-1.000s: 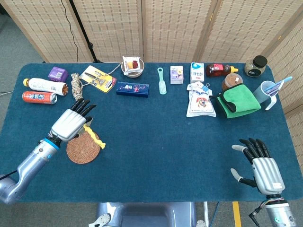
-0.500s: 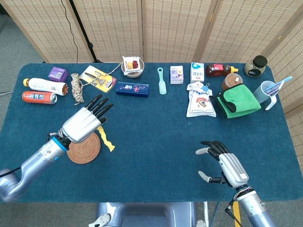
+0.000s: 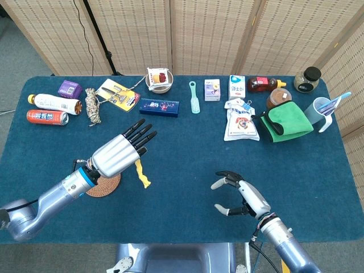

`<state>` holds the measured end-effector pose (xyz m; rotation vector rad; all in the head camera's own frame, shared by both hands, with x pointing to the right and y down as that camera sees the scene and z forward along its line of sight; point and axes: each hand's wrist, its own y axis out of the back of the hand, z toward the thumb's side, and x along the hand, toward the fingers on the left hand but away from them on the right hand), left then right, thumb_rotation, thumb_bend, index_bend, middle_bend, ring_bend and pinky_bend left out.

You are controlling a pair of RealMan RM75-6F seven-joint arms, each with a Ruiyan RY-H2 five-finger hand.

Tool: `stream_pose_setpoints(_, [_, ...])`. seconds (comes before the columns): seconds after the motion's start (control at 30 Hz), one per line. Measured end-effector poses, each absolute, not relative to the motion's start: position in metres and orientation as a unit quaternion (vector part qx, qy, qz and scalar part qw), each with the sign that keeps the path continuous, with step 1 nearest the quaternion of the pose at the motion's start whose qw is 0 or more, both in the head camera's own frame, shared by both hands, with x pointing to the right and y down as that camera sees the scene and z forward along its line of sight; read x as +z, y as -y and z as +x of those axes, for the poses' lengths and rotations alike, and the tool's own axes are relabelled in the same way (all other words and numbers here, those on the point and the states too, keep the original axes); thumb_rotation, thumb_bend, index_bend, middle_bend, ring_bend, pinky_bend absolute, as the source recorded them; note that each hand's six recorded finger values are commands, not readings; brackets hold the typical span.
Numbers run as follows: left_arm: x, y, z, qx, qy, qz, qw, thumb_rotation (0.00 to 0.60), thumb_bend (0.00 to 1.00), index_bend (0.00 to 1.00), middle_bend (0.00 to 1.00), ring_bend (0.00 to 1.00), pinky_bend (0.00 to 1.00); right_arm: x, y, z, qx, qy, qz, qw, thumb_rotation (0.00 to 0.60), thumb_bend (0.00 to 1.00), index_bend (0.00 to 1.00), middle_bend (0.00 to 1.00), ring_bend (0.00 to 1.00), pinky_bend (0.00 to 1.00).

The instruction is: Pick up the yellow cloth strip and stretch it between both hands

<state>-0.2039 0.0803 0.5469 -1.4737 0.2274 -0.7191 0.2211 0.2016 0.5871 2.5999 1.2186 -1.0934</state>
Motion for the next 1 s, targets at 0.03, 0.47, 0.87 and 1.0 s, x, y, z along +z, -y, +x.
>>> stream_pose_setpoints(0.03, [0.546,-0.081,-0.202,-0.316,-0.101,-0.654,0.680,0.600,0.59,0.70,0.14,0.02,0.00,0.589,-0.201,0.218,-0.353,-0.395,0.847,0.043,0.600,0.31,0.36,0.13,0.04,0.00])
stream_pose_setpoints(0.47, [0.541,-0.086,-0.173,-0.285,-0.111,-0.658,0.688,0.600,0.59,0.70,0.14,0.02,0.00,0.609,-0.199,0.178,-0.310,-0.372,0.863,0.141,0.600,0.31,0.37,0.12,0.02,0.00])
stream_pose_setpoints(0.87, [0.538,-0.091,-0.151,-0.267,-0.113,-0.663,0.690,0.600,0.59,0.70,0.14,0.02,0.00,0.627,-0.194,0.144,-0.290,-0.365,0.865,0.186,0.600,0.31,0.38,0.12,0.02,0.00])
stream_pose_setpoints(1.0, [0.539,-0.093,-0.146,-0.265,-0.110,-0.664,0.691,0.600,0.59,0.70,0.14,0.02,0.00,0.631,-0.193,0.137,-0.287,-0.363,0.865,0.195,0.600,0.31,0.38,0.12,0.02,0.00])
